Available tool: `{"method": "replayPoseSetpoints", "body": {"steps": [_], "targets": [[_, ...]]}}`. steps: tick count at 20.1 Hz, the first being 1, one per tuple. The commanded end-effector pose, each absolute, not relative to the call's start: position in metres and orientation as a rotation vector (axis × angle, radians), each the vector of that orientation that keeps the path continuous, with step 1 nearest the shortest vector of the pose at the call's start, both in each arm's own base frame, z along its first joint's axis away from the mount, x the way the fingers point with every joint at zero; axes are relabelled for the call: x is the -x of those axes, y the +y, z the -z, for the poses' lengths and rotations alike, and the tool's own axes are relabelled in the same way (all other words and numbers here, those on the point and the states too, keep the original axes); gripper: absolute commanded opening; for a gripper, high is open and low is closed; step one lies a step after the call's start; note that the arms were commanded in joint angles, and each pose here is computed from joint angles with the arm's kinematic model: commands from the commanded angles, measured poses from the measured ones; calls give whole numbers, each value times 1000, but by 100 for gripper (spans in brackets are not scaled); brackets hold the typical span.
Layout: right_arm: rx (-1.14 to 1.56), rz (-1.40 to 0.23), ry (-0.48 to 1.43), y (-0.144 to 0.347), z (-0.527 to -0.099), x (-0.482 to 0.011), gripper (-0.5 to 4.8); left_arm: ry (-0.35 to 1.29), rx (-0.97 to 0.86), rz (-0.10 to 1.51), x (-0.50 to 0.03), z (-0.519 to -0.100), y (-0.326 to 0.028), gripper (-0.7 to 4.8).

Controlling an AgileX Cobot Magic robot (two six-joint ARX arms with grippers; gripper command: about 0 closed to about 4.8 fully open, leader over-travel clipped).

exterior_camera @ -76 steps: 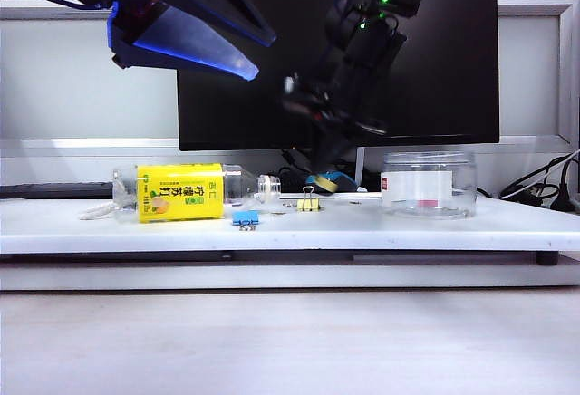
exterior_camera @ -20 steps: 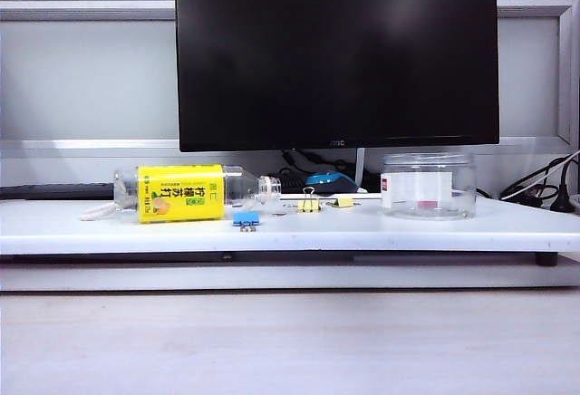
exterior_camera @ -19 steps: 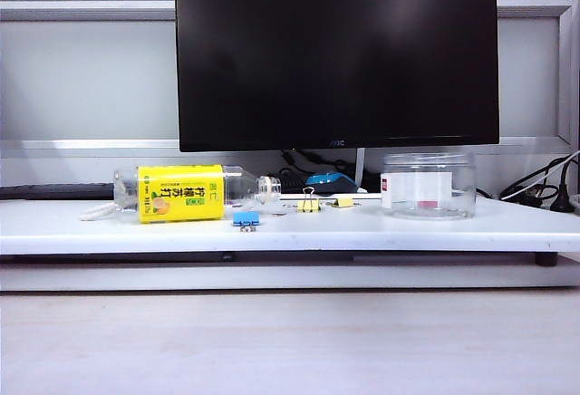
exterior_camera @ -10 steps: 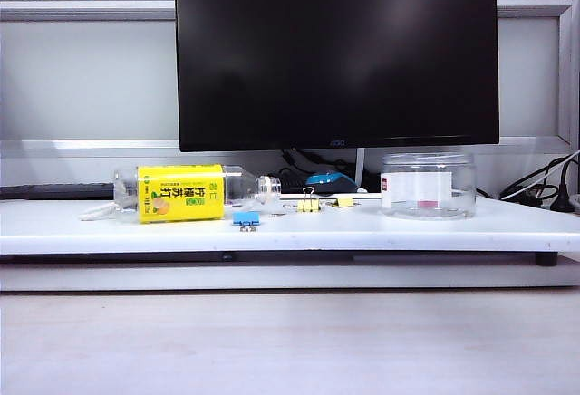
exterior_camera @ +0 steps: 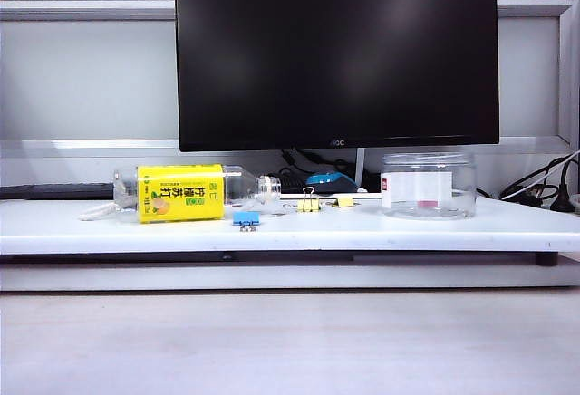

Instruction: Take the clips out of the round transparent plastic box and place them on the table.

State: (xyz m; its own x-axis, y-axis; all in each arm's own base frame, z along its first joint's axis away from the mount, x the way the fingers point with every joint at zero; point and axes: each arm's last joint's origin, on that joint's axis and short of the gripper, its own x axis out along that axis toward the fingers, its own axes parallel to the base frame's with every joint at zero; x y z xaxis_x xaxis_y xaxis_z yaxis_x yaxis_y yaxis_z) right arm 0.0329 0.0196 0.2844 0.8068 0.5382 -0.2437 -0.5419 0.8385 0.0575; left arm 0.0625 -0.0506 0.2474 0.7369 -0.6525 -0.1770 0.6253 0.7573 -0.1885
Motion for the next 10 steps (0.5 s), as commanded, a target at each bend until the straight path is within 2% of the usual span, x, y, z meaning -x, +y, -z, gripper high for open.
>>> {"method": "replayPoseSetpoints", "body": {"steps": [1,2,3,4,6,8,10], "targets": [[-26,-617,75,21,-303,-34,80,162,75,712,-63,-252,-51,112],[-30,-635,27,22,-306,-35,67,123,10,718,-64,-251,-52,112],[-33,-651,-11,24,-307,-37,19,68,-41,732,-66,-250,-54,111],[-34,-669,-35,25,-305,-40,-6,25,-65,750,-68,-248,-56,111],[-35,-716,-72,30,-295,-49,-6,-59,-113,796,-71,-241,-60,103],[-36,-719,-80,35,-277,-60,-6,-102,-152,839,-73,-230,-63,41],[-35,-718,-71,39,-258,-69,-6,-91,-169,840,-75,-220,-65,16]]}}
